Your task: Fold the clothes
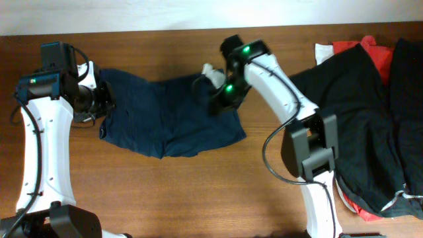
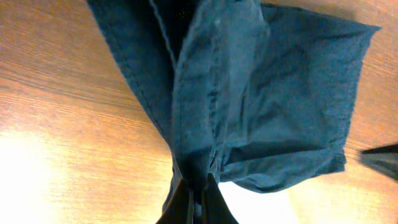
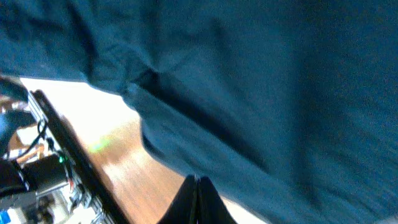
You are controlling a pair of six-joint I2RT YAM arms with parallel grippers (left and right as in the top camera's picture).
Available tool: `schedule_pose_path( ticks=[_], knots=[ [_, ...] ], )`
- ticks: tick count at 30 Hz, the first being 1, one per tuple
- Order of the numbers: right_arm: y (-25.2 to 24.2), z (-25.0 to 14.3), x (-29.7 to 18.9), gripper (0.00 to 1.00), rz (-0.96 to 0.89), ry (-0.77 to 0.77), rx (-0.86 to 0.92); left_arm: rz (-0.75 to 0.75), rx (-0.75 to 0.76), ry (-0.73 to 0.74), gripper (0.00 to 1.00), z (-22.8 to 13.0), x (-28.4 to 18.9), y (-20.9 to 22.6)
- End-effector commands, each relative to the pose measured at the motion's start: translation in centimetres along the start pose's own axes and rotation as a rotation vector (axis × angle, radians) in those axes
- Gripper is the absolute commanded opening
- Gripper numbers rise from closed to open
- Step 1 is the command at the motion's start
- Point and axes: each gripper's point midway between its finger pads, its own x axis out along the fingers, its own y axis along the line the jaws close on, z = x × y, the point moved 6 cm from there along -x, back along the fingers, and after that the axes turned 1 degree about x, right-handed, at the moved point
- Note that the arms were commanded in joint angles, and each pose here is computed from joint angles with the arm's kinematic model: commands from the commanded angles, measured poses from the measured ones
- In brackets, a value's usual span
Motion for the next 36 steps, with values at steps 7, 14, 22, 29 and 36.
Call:
schedule_pose_path(
  ticks=[7,14,22,29,36],
  knots=[
    [6.7,-2.7,12.7,0.04,0.109,0.081,-0.177,-0.069,-0.063,-0.037,0.01,0.5,-1.1,-1.0],
    [5.1,-2.6,15.9,0.04,-0.087,0.015,-0.179,-0.480,-0.103,0.053,0.00,-0.1,-2.3,-5.4],
    [6.0,-1.5,10.9,0.06,-0.099,0.032,-0.141,-0.347,-0.202,0.035,0.01,0.2,-1.7,-4.1],
    [-0.7,-0.7,1.2,0.08,-0.410,-0.019,-0.006,-0.318,-0.196,0.008,0.00,0.6,-1.6,-3.8],
    [-11.6,-4.9,-0.7,0.08,-0.548,0.016,0.226,-0.327,-0.226,-0.011,0.00,1.1,-1.6,-3.9]
  ],
)
